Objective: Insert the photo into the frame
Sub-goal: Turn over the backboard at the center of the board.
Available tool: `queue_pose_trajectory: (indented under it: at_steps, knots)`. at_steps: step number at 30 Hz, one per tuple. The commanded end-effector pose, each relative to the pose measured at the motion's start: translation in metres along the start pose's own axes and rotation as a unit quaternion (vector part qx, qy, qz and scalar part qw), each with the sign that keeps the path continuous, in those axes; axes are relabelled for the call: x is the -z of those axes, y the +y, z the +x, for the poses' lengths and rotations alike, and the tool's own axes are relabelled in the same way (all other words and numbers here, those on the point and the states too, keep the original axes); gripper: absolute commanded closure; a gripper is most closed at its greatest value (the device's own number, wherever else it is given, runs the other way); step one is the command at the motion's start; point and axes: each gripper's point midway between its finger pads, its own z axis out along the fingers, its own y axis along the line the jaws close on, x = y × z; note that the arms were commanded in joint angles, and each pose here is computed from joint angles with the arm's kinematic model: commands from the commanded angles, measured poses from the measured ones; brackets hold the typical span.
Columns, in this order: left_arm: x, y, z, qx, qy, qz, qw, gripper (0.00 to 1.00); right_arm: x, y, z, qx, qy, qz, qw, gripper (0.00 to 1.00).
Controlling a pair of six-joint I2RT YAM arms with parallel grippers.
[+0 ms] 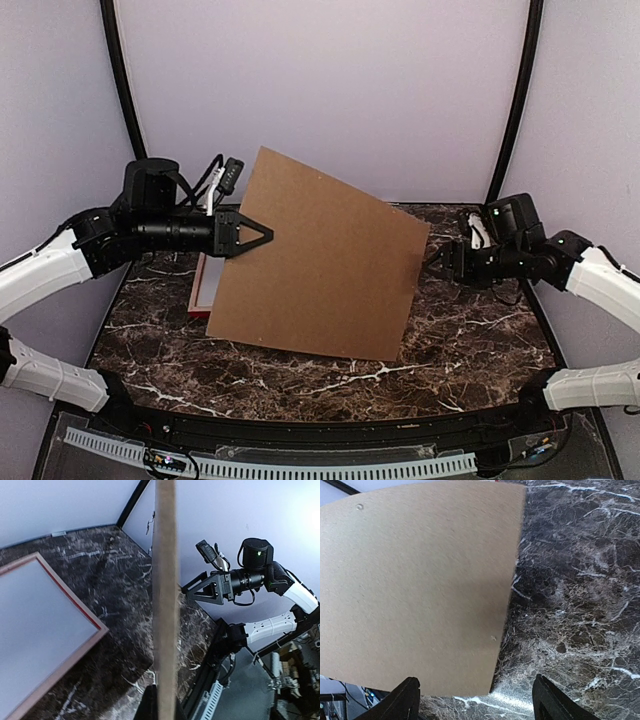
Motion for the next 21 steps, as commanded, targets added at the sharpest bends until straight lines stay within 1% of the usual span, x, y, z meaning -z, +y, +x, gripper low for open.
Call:
queue_pose_trajectory:
  at_steps: [1, 4, 5, 6, 9, 13, 16, 18, 21]
  knots:
    - [0.034, -0.03, -0.071, -0.13, -0.092, -0.034, 0.987, 1.0, 0.021, 0.0, -0.025, -0.004, -0.011, 0.009, 1.0, 0.21]
    - [0.044, -0.036, -0.099, -0.176, -0.117, -0.062, 0.976, 1.0, 0.026, 0.0, -0.036, -0.008, -0.016, 0.007, 1.0, 0.2]
    - [0.052, -0.04, -0.113, -0.201, -0.135, -0.077, 0.967, 1.0, 0.026, -0.002, -0.039, -0.01, -0.017, 0.007, 1.0, 0.2]
    - [0.052, -0.041, -0.118, -0.213, -0.138, -0.084, 0.963, 1.0, 0.024, -0.004, -0.04, -0.013, -0.015, 0.009, 1.0, 0.2]
    - [0.064, -0.047, -0.139, -0.267, -0.168, -0.109, 0.943, 1.0, 0.021, -0.01, -0.042, -0.021, -0.013, 0.01, 1.0, 0.2]
    - [0.063, -0.048, -0.144, -0.343, -0.175, -0.121, 0.915, 1.0, 0.016, -0.017, -0.044, -0.033, -0.014, 0.009, 0.999, 0.2]
    - [0.052, -0.046, -0.134, -0.398, -0.164, -0.113, 0.896, 1.0, 0.012, -0.02, -0.045, -0.041, -0.014, 0.006, 0.999, 0.2]
    - [0.047, -0.049, -0.132, -0.429, -0.173, -0.102, 0.881, 1.0, 0.01, -0.023, -0.046, -0.045, -0.013, 0.005, 0.999, 0.2]
    - [0.037, -0.045, -0.125, -0.452, -0.172, -0.099, 0.87, 1.0, 0.005, -0.027, -0.044, -0.049, -0.008, 0.006, 0.999, 0.2]
